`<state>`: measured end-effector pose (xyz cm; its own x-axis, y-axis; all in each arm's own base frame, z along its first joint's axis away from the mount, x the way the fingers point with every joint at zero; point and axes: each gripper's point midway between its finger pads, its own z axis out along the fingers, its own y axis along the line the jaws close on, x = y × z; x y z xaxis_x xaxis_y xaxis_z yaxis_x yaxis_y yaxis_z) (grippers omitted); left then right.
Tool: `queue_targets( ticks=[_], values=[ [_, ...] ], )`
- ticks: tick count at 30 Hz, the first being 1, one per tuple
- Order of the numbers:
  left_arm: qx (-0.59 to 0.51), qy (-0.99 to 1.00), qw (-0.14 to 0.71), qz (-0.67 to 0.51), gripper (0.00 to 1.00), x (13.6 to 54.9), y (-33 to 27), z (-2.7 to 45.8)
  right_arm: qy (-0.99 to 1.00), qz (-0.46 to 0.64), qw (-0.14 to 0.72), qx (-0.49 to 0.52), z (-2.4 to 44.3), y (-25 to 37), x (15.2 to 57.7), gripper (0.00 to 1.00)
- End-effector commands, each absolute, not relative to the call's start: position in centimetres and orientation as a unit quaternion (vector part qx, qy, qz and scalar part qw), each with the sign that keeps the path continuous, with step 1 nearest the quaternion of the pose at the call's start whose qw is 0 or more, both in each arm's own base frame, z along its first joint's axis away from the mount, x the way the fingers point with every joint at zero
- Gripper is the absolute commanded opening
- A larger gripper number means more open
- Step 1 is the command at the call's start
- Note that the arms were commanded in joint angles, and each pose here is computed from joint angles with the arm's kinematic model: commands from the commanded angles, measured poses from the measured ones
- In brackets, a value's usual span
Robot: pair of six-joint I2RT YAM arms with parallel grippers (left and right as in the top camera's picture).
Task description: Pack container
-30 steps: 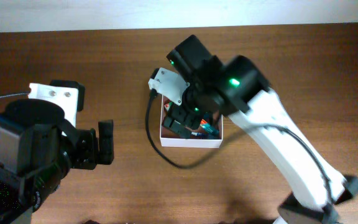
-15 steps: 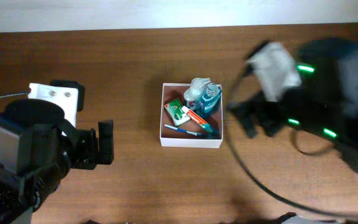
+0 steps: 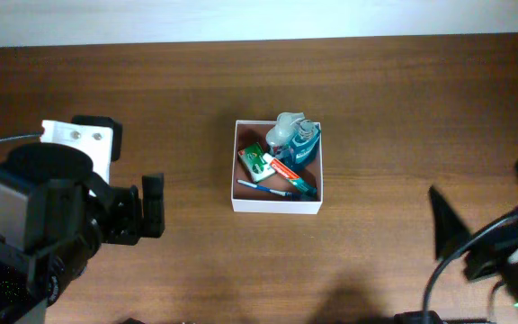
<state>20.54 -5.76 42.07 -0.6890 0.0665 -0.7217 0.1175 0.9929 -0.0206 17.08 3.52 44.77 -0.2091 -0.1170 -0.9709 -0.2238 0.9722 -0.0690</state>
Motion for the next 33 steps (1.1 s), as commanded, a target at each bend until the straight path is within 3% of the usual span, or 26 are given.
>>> queue_targets(
  ticks=[1,9,16,33],
  values=[
    [0.049,0.916,0.398,-0.026,0.99,20.5,-5.4,42.4,0.790,0.049,0.603,-0.102,37.1,3.5,17.0,0.99],
    [0.049,0.916,0.398,-0.026,0.99,20.5,-5.4,42.4,0.803,0.055,0.584,-0.101,23.9,3.6,17.8,0.99],
    [0.049,0.916,0.398,-0.026,1.00,20.5,-5.4,42.4,0.818,0.065,0.561,-0.106,17.3,3.9,18.9,0.99],
    [0.049,0.916,0.398,-0.026,0.99,20.5,-5.4,42.4,0.851,0.069,0.511,-0.101,11.2,3.9,19.3,0.99]
  ],
)
